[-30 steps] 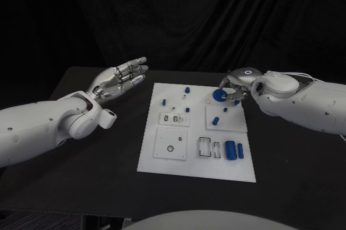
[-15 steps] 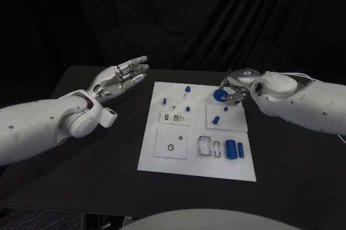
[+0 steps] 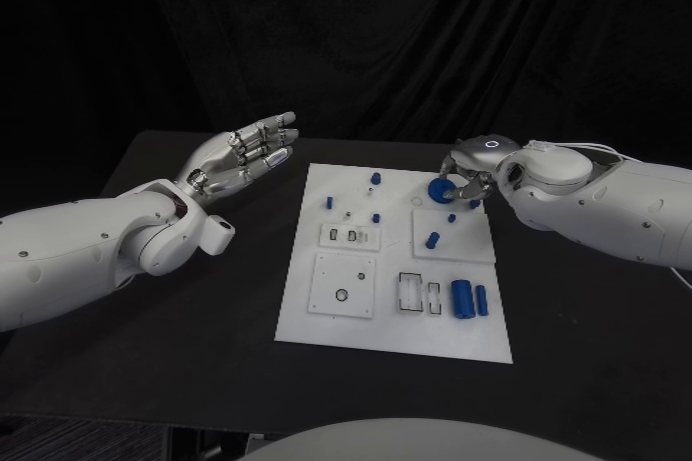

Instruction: Assemble the parts on the task board

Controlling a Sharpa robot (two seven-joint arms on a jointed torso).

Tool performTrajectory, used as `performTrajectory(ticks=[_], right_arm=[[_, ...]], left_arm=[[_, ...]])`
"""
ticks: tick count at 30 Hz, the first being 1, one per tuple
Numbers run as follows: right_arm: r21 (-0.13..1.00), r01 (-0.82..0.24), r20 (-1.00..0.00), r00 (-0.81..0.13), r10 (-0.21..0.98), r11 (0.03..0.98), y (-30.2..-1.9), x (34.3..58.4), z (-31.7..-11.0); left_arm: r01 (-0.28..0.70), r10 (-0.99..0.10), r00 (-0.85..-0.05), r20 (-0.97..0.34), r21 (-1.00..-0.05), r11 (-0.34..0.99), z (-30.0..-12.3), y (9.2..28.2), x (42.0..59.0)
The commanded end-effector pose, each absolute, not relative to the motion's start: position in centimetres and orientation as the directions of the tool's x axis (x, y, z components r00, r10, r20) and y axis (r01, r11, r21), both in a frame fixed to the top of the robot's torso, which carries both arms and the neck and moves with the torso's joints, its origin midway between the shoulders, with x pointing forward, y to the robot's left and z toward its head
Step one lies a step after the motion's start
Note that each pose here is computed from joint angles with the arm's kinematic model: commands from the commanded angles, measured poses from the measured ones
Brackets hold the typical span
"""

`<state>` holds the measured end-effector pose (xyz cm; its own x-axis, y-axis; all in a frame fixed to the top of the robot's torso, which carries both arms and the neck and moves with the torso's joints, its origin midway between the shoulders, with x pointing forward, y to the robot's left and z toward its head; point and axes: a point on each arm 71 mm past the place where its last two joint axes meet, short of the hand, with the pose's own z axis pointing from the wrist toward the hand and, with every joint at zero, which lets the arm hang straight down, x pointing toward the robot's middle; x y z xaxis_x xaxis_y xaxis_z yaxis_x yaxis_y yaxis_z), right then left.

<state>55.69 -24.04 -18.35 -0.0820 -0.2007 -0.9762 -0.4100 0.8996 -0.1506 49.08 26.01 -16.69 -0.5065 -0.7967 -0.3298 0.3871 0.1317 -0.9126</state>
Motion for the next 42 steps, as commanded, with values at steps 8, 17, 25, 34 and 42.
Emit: performTrajectory(ticks=[8, 17, 25, 34, 42], right_arm=[[-0.149, -0.438, -0.980, -0.052, -0.191, 0.886, -23.9, 55.2, -18.7], [-0.141, -0.464, -0.987, -0.005, -0.162, 0.874, -22.8, 54.8, -17.0], [-0.136, -0.503, -0.989, 0.016, -0.148, 0.853, -21.2, 54.4, -15.7], [-0.120, -0.555, -0.990, 0.004, -0.141, 0.824, -18.9, 54.0, -15.5], [-0.102, -0.588, -0.991, -0.012, -0.135, 0.802, -16.7, 54.1, -15.6]], left_arm=[[0.412, -0.788, -0.521, -0.327, -0.905, 0.103, -16.6, 25.9, 48.8], [0.413, -0.790, -0.518, -0.328, -0.905, 0.106, -16.5, 26.0, 48.8], [0.413, -0.789, -0.520, -0.328, -0.905, 0.105, -16.6, 25.9, 48.9], [0.412, -0.787, -0.523, -0.328, -0.905, 0.104, -16.6, 25.7, 49.0], [0.411, -0.785, -0.527, -0.327, -0.906, 0.102, -16.7, 25.5, 49.1]])
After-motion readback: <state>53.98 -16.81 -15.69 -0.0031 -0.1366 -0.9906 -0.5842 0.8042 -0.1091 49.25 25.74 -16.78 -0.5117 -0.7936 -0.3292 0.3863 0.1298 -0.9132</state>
